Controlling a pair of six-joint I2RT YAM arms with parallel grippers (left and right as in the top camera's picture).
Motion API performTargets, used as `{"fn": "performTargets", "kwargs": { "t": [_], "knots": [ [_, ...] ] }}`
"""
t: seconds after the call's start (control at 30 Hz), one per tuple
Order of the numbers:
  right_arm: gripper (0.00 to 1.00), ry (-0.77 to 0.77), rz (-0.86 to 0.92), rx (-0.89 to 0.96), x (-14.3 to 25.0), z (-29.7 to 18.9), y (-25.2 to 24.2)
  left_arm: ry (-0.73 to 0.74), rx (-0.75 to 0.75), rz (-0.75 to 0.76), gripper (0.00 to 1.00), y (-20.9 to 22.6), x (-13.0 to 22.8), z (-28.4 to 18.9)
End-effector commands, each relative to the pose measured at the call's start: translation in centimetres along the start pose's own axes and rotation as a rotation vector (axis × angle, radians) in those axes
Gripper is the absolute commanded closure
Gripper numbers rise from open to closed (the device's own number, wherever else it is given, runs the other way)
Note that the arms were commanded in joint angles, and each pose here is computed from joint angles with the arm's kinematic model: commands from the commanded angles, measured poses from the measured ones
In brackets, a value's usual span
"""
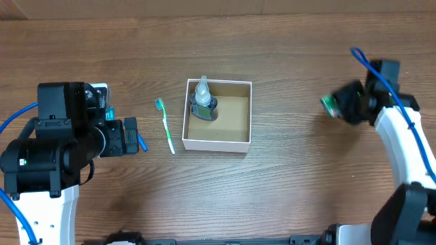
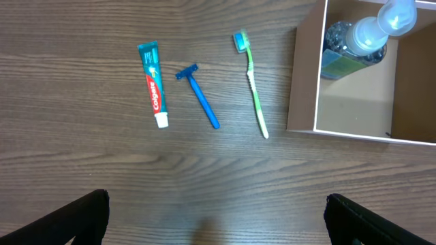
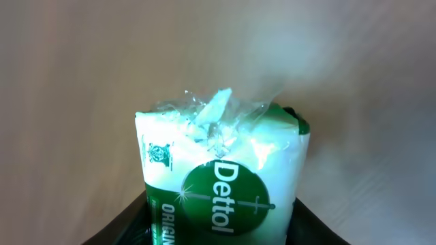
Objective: Pack container
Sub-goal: 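Carry the Dettol bar into the box and release it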
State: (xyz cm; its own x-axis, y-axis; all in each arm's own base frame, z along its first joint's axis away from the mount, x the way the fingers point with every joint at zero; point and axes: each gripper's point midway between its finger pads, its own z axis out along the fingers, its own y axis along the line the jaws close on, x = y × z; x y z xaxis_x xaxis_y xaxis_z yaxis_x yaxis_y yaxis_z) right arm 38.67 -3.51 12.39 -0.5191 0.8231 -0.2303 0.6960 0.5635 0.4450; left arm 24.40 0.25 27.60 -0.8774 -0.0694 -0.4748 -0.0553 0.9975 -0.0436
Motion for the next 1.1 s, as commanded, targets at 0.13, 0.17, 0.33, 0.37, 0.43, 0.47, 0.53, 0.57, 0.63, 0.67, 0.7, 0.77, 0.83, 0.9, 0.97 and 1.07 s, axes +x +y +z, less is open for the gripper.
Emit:
{"fn": "performTargets", "kwargs": {
  "t": [0.13, 0.17, 0.33, 0.37, 0.43, 0.47, 0.53, 0.57, 0.63, 0.67, 0.7, 0.77, 0.83, 0.9, 0.97, 1.07],
  "knots": [
    [0.96, 0.029, -0.783, -0.3, 8.2, -8.6, 13.4, -0.031, -0.008, 0.011, 0.0, 0.2, -0.7, -0.6],
    [0.96, 0.037, -0.864, -0.324, 9.8, -9.1, 14.3, -0.031, -0.008, 0.011, 0.0, 0.2, -0.7, -0.6],
    [0.96, 0.065, -1.078, -0.357, 15.9, -9.3, 16.2, -0.031, -0.008, 0.01, 0.0, 0.2, -0.7, -0.6],
    [0.96, 0.078, -1.1, -0.363, 17.0, -9.0, 16.4, -0.031, -0.007, 0.01, 0.0, 0.2, -0.7, -0.6],
    [0.96, 0.108, -1.139, -0.374, 19.1, -8.3, 16.9, -0.031, -0.007, 0.01, 0.0, 0.2, -0.7, -0.6],
    [0.96, 0.115, -1.149, -0.365, 19.6, -7.7, 17.0, -0.031, -0.007, 0.011, 0.0, 0.2, -0.7, -0.6],
    [0.96, 0.143, -1.165, -0.346, 20.6, -6.4, 16.8, -0.031, 0.0, 0.01, 0.0, 0.1, -0.7, -0.6],
    [0.96, 0.159, -1.169, -0.335, 21.0, -5.7, 16.7, -0.031, 0.002, 0.01, 0.0, 0.0, -0.7, -0.6],
    [0.96, 0.188, -1.173, -0.307, 21.4, -4.1, 16.3, -0.03, 0.008, 0.01, 0.0, -0.1, -0.7, -0.6],
    [0.96, 0.206, -1.174, -0.288, 21.7, -3.1, 16.0, -0.03, 0.016, 0.011, 0.0, -0.2, -0.7, -0.6],
    [0.96, 0.221, -1.175, -0.272, 21.9, -2.2, 15.7, -0.03, 0.019, 0.01, 0.0, -0.2, -0.7, -0.6],
    [0.96, 0.252, -1.192, -0.242, 22.3, -0.5, 15.1, -0.03, 0.018, 0.01, 0.0, -0.2, -0.7, -0.6],
    [0.96, 0.271, -1.202, -0.223, 22.6, 0.5, 14.7, -0.03, 0.018, 0.011, 0.0, -0.2, -0.6, -0.6],
    [0.84, 0.267, -1.202, -0.227, 22.5, 0.6, 14.8, -0.03, 0.018, 0.01, 0.0, -0.2, -0.6, -0.6],
    [0.47, 0.259, -1.202, -0.235, 22.5, 0.6, 15.1, -0.03, 0.019, 0.011, 0.0, -0.3, -0.7, -0.6],
    [0.12, 0.257, -1.2, -0.234, 22.4, 0.6, 15.1, -0.029, 0.018, 0.01, 0.0, -0.2, -0.6, -0.6]
  ]
}}
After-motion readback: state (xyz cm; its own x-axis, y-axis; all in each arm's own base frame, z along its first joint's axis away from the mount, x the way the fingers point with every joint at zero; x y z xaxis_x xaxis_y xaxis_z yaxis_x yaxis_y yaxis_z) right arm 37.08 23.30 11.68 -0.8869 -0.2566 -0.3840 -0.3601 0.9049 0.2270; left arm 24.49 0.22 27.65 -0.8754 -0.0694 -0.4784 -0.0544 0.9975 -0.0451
